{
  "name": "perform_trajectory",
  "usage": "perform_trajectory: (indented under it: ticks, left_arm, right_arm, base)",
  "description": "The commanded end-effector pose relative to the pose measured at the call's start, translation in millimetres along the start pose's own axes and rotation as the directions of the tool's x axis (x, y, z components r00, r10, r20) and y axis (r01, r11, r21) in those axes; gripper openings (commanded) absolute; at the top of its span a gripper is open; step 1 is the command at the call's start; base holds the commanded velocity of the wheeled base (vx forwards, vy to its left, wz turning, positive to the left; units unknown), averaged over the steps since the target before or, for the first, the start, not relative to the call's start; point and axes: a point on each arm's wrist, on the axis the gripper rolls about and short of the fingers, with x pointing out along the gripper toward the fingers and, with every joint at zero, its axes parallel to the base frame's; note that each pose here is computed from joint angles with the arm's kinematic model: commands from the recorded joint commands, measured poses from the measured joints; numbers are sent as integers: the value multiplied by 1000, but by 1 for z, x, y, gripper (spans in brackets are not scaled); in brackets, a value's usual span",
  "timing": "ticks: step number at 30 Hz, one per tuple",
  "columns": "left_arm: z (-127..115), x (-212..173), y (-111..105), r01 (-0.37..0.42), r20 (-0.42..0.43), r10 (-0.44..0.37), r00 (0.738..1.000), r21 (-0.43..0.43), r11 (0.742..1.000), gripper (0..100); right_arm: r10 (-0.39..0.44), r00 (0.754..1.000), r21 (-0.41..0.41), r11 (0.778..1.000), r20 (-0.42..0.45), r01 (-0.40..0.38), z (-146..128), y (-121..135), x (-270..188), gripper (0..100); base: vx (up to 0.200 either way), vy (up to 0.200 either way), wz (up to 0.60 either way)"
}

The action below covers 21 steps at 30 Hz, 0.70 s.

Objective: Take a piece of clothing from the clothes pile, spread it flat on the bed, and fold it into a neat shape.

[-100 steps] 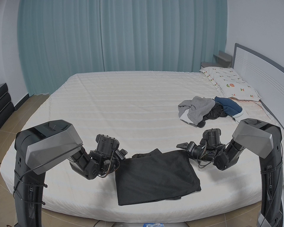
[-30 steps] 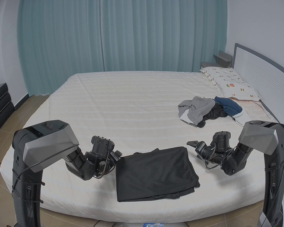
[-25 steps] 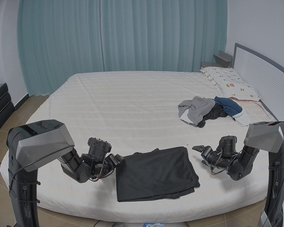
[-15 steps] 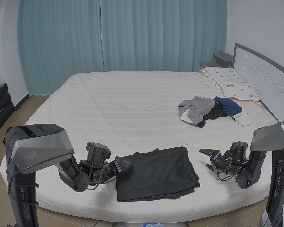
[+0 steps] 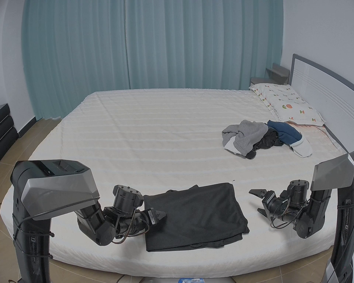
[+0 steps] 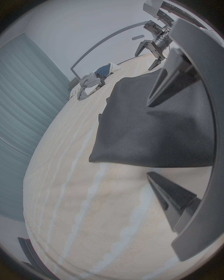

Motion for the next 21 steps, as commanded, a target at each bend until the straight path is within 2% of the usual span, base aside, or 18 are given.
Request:
perform_trajectory:
  ticks: [1,10,15,21]
  left_arm:
    - [-1,-1,1,-8,3,8,1000,-3,1000,0]
    - [-7,-8,6,-19,-3,19,1000,-3,1000,0]
    - [-4,-10,5,-16,37,16,999,-4,1000,0]
    - [-7,-11,8,-21,36,21,999,-4,1000,0]
  right_arm:
    - [-4,1000,1,1000,-4,4,-1,-1,0,100]
    - [-5,1000,1,1000,-4,5,-1,-1,0,100]
    - [-5,1000,0,1000,-4,5,-1,-1,0,100]
    - [-6,1000,0,1000,-5,6,-2,-2,0,100]
  base:
    - [0,0,0]
    - [0,0,0]
    - [0,0,0]
    - [0,0,0]
